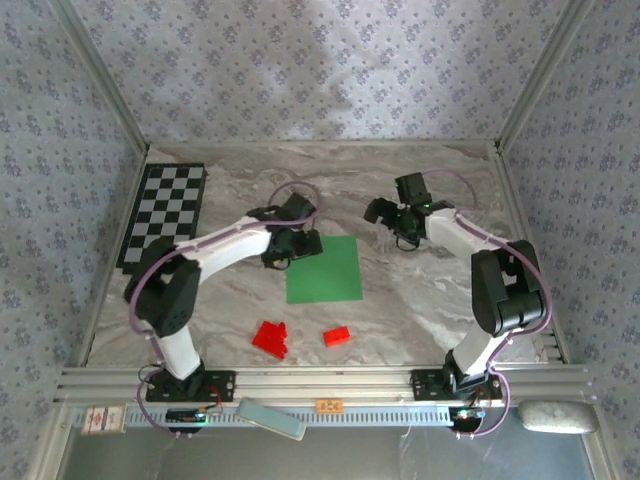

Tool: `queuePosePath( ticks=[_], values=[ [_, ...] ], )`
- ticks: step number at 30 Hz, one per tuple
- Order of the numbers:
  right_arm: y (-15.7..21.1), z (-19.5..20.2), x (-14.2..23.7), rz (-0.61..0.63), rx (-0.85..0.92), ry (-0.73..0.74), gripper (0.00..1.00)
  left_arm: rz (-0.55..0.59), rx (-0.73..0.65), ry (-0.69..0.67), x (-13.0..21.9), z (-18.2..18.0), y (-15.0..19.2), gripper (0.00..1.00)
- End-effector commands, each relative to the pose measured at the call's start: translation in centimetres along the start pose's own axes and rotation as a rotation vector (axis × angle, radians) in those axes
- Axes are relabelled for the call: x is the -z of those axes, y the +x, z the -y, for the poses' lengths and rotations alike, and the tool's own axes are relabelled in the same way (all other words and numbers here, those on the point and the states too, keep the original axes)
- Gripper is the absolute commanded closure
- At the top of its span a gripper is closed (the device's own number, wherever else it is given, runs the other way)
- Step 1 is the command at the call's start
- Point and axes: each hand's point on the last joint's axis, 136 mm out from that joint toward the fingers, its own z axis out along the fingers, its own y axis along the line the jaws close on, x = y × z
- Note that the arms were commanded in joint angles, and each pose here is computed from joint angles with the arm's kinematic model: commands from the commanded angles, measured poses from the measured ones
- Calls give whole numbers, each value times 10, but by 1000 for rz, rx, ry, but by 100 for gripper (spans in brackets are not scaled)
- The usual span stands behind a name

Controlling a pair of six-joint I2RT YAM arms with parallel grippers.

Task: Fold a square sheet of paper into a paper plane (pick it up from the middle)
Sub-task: Move the square sheet of paper to the center of the table, then first fold the square sheet of paper in half at the center of the table.

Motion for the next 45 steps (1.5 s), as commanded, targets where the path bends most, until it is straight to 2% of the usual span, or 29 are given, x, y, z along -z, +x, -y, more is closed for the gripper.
queuePosePath(
  ticks=[1,9,16,22,25,31,35,39,45],
  values=[
    [-10,1,12,19,86,-65,0,-36,-14,-125,-8,2,13,0],
    [-18,23,13,11,42,-42,0,-132,-100,-178,-38,32,30,2],
    [-18,27,11,-2,28,-34,0,-243,-216,-174,-57,23,54,3],
    [-18,27,11,-2,20,-34,0,-394,-472,-121,-63,5,87,4],
    [-18,26,11,-6,20,-35,0,-397,-556,-117,-55,0,85,4],
    [-18,25,10,-9,22,-31,1,-279,-479,-38,-28,36,50,2],
    [-18,26,12,-9,25,-24,1,-229,-417,-41,-13,45,37,2],
    [-17,27,11,-12,24,-20,1,-242,-395,-50,-14,45,44,2],
    [-16,30,9,-18,18,-11,1,-304,-445,-116,-29,30,58,4]
  ],
)
